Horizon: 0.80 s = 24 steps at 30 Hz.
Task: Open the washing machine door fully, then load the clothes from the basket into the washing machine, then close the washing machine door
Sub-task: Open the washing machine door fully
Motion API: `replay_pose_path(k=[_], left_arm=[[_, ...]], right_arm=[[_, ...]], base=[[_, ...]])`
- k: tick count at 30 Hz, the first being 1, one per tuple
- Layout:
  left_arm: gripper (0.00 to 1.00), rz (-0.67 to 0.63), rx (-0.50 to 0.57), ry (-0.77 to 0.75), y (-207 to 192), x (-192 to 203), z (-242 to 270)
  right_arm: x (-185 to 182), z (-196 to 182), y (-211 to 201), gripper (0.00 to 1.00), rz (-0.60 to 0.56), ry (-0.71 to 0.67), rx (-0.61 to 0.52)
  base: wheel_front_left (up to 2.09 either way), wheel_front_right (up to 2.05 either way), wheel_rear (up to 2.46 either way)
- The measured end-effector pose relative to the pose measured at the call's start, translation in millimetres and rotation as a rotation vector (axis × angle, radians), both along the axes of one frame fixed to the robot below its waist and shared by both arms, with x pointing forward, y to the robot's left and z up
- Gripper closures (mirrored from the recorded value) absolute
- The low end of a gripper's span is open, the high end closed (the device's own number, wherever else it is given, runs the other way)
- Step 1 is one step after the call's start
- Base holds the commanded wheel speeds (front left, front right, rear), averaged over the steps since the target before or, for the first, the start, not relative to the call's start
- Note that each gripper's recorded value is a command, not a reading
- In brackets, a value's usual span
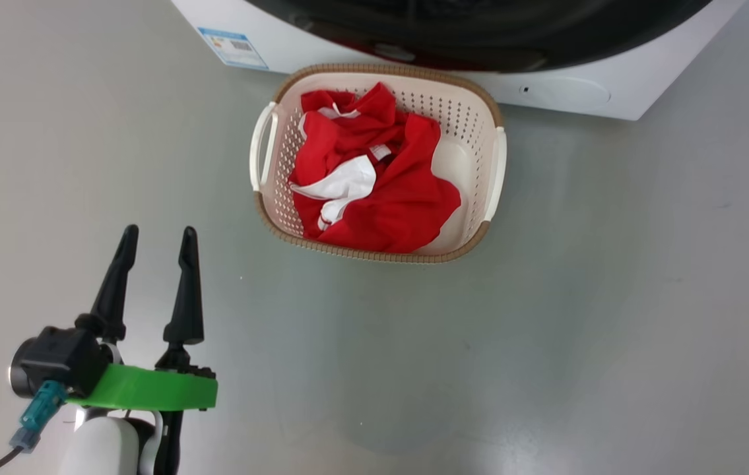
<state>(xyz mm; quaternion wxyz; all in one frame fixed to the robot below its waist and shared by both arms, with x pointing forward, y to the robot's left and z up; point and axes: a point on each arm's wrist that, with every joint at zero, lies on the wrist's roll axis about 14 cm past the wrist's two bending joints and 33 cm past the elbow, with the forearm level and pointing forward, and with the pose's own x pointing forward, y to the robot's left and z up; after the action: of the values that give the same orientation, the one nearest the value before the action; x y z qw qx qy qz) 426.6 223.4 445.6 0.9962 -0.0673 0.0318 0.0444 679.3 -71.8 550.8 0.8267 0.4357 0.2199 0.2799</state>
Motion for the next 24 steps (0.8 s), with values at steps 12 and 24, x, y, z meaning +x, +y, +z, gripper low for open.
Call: replay_pose_path(k=[12, 24], left_arm=[[0.0, -0.009, -0.012, -0.044, -4.5, -2.0, 16.4], [0.0, -0.011, -0.018, -0.063, -6.1, -9.0, 24.7]], right_arm=[[-41.4, -3.2, 10.1, 1.0, 0.106, 0.076, 0.004], [-67.5, -0.8, 15.5, 1.0, 0.154, 0.103, 0.017]], base=[[0.0, 0.0, 0.0], [0.0, 0.0, 0.0]])
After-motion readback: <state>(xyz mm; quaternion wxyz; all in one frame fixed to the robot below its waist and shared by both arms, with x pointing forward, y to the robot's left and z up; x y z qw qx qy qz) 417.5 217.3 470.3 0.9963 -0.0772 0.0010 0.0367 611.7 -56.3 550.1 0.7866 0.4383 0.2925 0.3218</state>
